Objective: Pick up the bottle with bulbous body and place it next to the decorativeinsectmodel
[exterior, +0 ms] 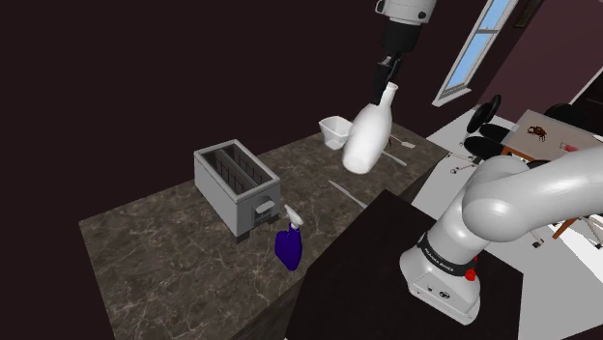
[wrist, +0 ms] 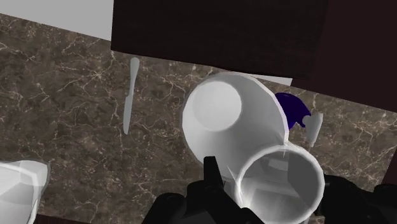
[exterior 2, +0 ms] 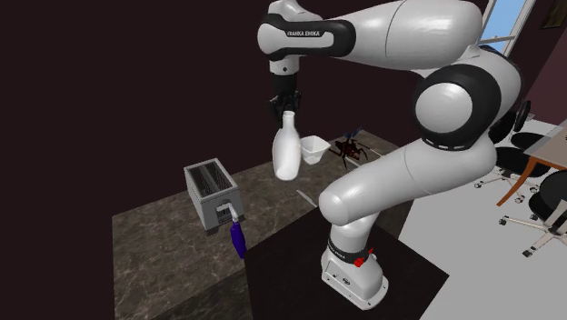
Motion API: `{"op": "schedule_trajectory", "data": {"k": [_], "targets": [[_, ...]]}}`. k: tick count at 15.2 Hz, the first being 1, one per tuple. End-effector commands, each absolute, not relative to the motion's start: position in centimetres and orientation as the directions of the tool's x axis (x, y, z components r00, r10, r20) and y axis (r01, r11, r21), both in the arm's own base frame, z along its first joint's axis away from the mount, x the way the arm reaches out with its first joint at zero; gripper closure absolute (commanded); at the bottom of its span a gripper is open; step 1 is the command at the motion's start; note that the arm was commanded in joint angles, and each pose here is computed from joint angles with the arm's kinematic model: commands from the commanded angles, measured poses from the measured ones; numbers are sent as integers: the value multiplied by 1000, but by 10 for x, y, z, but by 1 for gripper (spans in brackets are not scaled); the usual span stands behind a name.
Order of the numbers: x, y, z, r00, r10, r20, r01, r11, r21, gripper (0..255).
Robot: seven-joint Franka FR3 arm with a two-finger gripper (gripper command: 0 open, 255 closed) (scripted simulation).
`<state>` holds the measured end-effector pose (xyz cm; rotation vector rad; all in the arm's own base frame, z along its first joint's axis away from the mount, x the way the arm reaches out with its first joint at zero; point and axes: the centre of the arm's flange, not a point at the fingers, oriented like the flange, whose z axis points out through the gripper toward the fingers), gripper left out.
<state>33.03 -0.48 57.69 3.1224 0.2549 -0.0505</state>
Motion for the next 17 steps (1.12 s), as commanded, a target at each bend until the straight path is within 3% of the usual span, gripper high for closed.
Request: {"op": "schedule_trajectory", "data": {"k": [1,17], "targets": [[333,-17,581,986,162,-33,162,-987,6,255],[392,-220,582,986,162,-33,162,-987,6,255]]}}
